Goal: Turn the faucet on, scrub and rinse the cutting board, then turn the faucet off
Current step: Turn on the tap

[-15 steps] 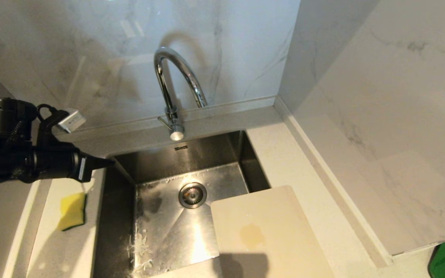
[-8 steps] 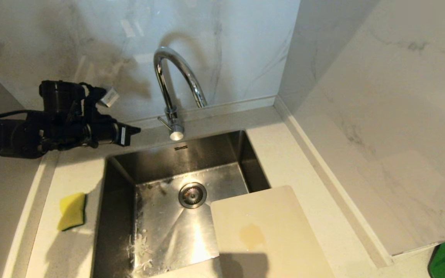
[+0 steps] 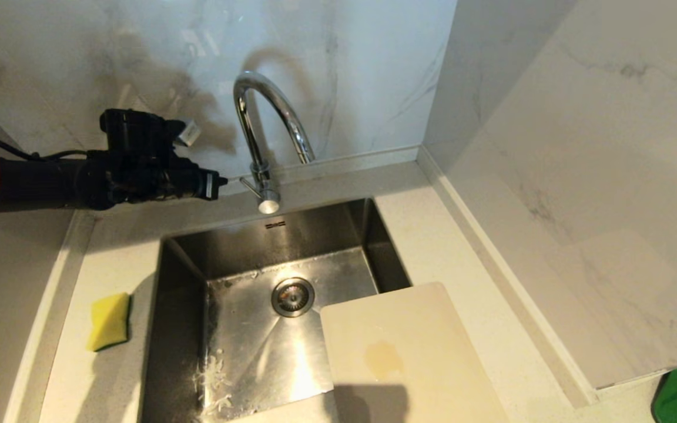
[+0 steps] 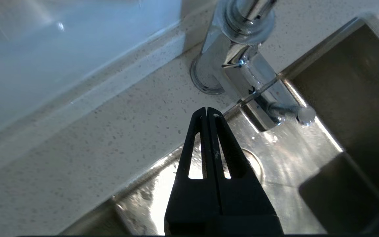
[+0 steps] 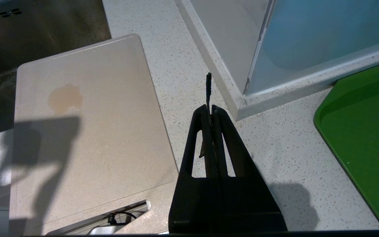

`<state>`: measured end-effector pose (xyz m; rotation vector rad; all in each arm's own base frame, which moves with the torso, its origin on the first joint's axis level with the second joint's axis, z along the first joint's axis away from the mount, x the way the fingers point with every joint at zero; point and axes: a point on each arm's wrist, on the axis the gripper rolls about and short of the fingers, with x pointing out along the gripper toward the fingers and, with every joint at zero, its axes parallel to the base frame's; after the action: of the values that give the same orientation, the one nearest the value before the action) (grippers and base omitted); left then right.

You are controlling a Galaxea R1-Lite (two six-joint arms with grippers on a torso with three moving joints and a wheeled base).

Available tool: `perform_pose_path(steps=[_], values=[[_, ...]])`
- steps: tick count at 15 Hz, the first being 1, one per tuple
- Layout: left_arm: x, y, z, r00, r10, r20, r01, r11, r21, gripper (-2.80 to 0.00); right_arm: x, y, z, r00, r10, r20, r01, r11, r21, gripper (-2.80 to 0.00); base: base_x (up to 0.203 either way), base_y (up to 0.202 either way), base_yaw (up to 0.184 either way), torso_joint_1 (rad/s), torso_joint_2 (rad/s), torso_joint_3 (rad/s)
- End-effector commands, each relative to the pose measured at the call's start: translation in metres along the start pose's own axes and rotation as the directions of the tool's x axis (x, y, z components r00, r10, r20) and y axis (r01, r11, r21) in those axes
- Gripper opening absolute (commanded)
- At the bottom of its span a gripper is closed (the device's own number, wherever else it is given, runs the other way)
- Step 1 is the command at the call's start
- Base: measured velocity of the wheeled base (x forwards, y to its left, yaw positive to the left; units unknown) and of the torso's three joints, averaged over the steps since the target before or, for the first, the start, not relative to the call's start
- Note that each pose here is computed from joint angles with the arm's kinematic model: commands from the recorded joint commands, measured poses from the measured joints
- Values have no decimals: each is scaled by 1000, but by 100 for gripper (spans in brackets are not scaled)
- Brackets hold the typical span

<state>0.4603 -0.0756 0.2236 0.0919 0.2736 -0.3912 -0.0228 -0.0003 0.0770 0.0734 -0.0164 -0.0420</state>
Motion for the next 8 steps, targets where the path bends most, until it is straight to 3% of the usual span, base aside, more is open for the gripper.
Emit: perform_pose_path(steps=[1, 4, 8], values=[[5, 1, 4, 1000, -5, -30, 4, 999, -40, -280, 0, 0, 0, 1000, 0, 0, 0, 1000, 0, -280, 0, 0, 0, 0, 0, 0], [5, -10, 7, 998, -33, -49, 25, 988, -155, -280, 0, 0, 0, 1000, 0, 0, 0, 1000, 0, -280, 0, 0, 0, 0, 0, 0], [9, -19, 11, 999, -44, -10, 40, 971, -234, -280, 0, 0, 0, 1000, 0, 0, 0, 1000, 0, -280, 0, 0, 0, 0, 0, 0]])
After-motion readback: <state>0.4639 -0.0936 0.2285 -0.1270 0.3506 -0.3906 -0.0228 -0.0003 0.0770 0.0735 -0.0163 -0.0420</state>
